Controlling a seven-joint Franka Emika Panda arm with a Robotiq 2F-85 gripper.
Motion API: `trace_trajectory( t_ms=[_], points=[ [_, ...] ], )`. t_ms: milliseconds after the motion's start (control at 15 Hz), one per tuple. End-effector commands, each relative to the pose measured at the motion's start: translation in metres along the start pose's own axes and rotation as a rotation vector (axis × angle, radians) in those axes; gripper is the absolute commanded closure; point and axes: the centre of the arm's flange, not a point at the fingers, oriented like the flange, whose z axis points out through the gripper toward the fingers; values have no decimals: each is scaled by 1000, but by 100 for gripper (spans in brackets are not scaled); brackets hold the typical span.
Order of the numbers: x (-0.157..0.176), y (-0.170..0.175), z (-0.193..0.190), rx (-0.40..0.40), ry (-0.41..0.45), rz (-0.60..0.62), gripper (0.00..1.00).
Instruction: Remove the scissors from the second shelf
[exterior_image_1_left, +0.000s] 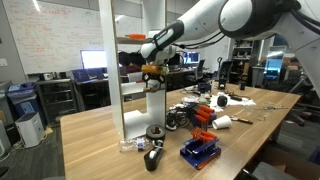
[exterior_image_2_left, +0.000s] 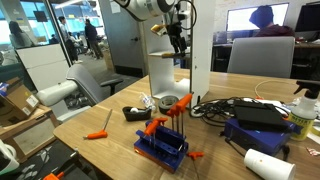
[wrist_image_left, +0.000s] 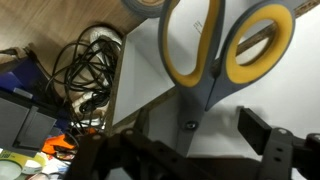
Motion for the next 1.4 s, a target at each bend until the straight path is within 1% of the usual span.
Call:
trace_trajectory(
  t_ms=[0,67,467,667,800,933,1333],
  points=[
    [16,-8,0,-23,44,-26,39],
    [16,-8,0,-35,45,-31,46],
    [18,-8,-5,-26,65,-38,95],
    [17,-5,-6,-25,66,-38,91],
    [13,-2,-5,-29,53,-39,91],
    [2,5,-5,-34,28,-37,90],
    [-25,25,-10,-34,11,-25,90]
  ],
)
